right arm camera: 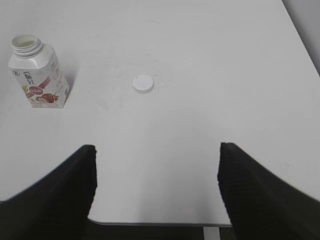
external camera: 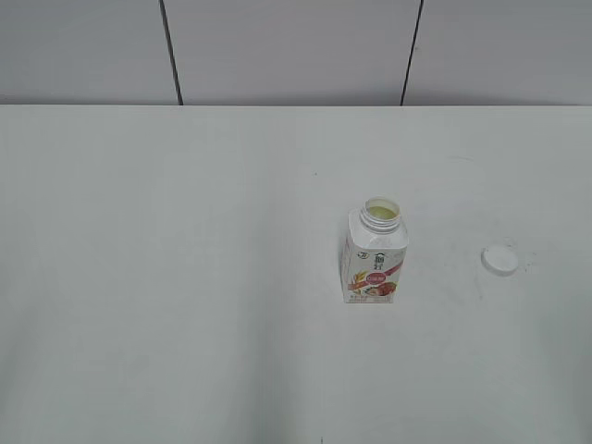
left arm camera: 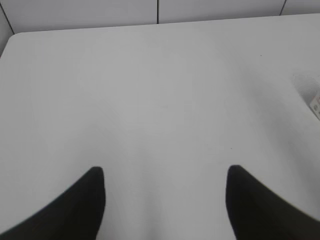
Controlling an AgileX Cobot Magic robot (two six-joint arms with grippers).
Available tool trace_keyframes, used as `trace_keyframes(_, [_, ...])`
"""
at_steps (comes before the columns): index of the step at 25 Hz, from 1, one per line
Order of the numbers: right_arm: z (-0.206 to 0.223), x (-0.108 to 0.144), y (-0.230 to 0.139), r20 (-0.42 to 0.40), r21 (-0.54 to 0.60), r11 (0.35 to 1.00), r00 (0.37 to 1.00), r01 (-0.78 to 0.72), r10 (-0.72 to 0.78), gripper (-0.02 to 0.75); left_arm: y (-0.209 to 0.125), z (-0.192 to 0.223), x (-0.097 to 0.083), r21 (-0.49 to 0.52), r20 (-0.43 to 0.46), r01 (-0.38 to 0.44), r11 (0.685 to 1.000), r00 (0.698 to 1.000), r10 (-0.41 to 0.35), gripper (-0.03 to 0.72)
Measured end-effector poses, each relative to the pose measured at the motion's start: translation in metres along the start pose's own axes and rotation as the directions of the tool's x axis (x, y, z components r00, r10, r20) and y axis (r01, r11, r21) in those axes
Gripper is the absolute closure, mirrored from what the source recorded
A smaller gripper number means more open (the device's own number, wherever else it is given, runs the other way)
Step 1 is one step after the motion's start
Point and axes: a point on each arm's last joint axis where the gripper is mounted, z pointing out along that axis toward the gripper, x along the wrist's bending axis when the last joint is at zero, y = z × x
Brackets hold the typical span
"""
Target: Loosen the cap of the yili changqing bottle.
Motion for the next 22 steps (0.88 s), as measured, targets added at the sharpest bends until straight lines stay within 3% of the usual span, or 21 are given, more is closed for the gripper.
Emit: trace_keyframes(22, [0.0007, -0.0015, -0.0005, 0.016, 0.002, 0.999, 0.999, -0.047, 0.047, 0.144, 0.0001, 0.0, -0.0018, -0.001, 0.02, 0.012, 1.0, 1.0, -0.012, 0.219])
